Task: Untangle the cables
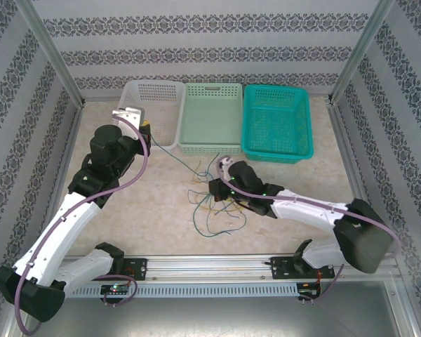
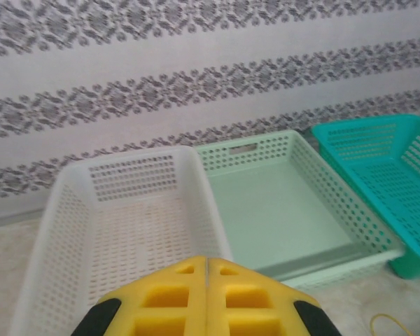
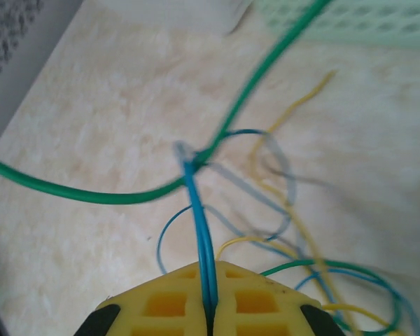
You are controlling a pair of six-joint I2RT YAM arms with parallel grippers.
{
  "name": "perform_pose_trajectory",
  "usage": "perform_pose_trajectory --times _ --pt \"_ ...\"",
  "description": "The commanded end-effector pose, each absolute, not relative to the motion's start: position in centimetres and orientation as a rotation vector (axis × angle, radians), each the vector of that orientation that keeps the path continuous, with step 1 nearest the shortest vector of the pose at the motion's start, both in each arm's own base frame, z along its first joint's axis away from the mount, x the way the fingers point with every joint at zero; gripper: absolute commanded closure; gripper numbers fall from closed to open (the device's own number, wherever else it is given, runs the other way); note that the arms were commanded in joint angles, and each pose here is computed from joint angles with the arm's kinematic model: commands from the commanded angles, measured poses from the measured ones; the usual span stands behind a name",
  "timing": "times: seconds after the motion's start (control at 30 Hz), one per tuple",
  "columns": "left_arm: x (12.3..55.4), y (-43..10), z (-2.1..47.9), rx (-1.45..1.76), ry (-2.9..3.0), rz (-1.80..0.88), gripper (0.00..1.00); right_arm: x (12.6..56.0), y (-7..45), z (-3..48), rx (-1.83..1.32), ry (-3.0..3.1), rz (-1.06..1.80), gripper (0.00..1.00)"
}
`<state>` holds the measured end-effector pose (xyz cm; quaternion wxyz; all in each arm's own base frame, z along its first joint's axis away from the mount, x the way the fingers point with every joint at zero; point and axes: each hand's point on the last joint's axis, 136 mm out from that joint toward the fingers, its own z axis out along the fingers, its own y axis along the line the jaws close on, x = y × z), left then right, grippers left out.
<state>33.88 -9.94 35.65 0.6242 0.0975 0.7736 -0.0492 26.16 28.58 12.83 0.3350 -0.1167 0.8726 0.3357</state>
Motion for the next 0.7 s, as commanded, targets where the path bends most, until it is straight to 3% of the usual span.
perform_pose_trajectory --times 0.0,0.37,0.67 --pt "34.0 -7.4 37.0 0.192 1.777 0.022 1.0 27.5 26.3 13.0 -0.17 2.254 0.839 0.99" --pt "32.8 -11.8 35.4 0.517 1.881 -0.169 1.0 30.0 24.9 12.7 0.091 2.236 0.922 1.0" --pt "27.4 -20.1 34.2 0.892 1.837 -0.796 1.0 31.7 25.7 14.8 0.108 2.151 0.971 1.0"
